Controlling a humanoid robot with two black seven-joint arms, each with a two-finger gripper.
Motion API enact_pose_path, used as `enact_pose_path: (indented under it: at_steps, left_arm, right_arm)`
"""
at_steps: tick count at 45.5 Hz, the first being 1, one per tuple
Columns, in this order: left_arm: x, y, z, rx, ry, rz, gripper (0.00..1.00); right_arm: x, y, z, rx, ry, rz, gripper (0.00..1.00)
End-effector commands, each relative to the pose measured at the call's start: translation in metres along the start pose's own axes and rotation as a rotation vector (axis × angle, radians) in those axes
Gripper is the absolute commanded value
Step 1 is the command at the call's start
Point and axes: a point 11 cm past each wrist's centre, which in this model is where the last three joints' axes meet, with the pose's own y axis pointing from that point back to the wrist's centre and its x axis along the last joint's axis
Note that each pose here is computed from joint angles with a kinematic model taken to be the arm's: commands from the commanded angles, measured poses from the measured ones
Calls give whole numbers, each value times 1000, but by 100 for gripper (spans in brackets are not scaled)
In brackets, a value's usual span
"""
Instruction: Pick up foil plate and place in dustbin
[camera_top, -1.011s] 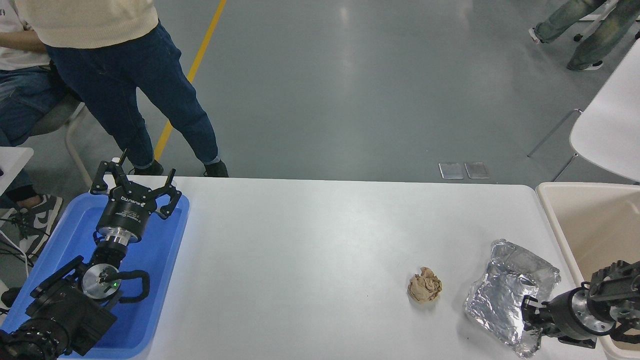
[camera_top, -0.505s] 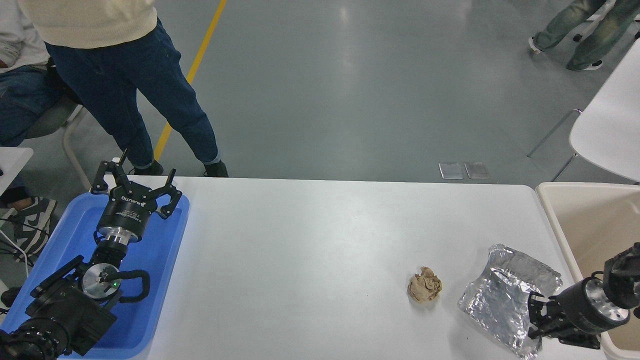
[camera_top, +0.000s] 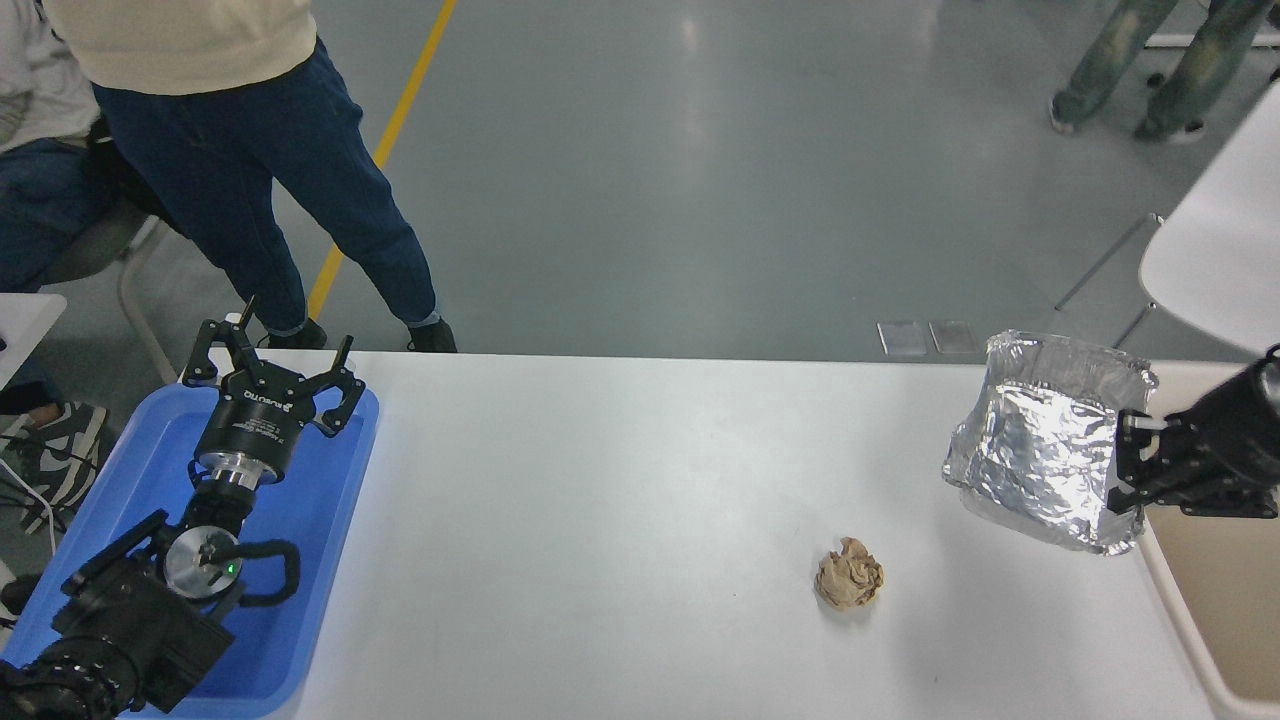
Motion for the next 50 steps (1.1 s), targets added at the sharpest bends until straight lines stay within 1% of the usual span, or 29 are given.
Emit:
enact_pose_path:
  at_steps: [1, 11, 21, 25, 30, 39, 43, 48, 49, 50]
  left_arm:
    - [0, 0, 0, 1, 0, 1, 100]
    - [0, 0, 0, 1, 1, -1, 100]
    - [0, 0, 0, 0, 0, -1, 100]
    - [0, 0, 0, 1, 0, 1, 100]
    - [0, 0, 0, 1, 0, 1, 100]
    - [0, 0, 0, -1, 0, 1, 100]
    - [0, 0, 0, -1, 0, 1, 100]
    - [0, 0, 0, -2, 1, 1, 100]
    - [0, 0, 0, -1, 1, -1, 100]
    - [0, 0, 0, -1, 1, -1, 100]
  right_arm:
    - [29, 76, -19, -12, 56, 166, 0]
    - [37, 109, -28, -46, 86, 240, 0]
    - [37, 109, -23, -53, 78, 241, 0]
    - [38, 107, -11, -91, 67, 238, 0]
    - [38, 108, 10, -149, 41, 235, 0]
    - [21, 101, 85, -193, -120, 200, 0]
    - [6, 82, 119, -249, -185, 141, 0]
    - [-9, 61, 150, -269, -256, 90, 0]
    - [-13, 57, 157, -266, -276, 87, 0]
    - [-13, 52, 163, -265, -291, 114, 0]
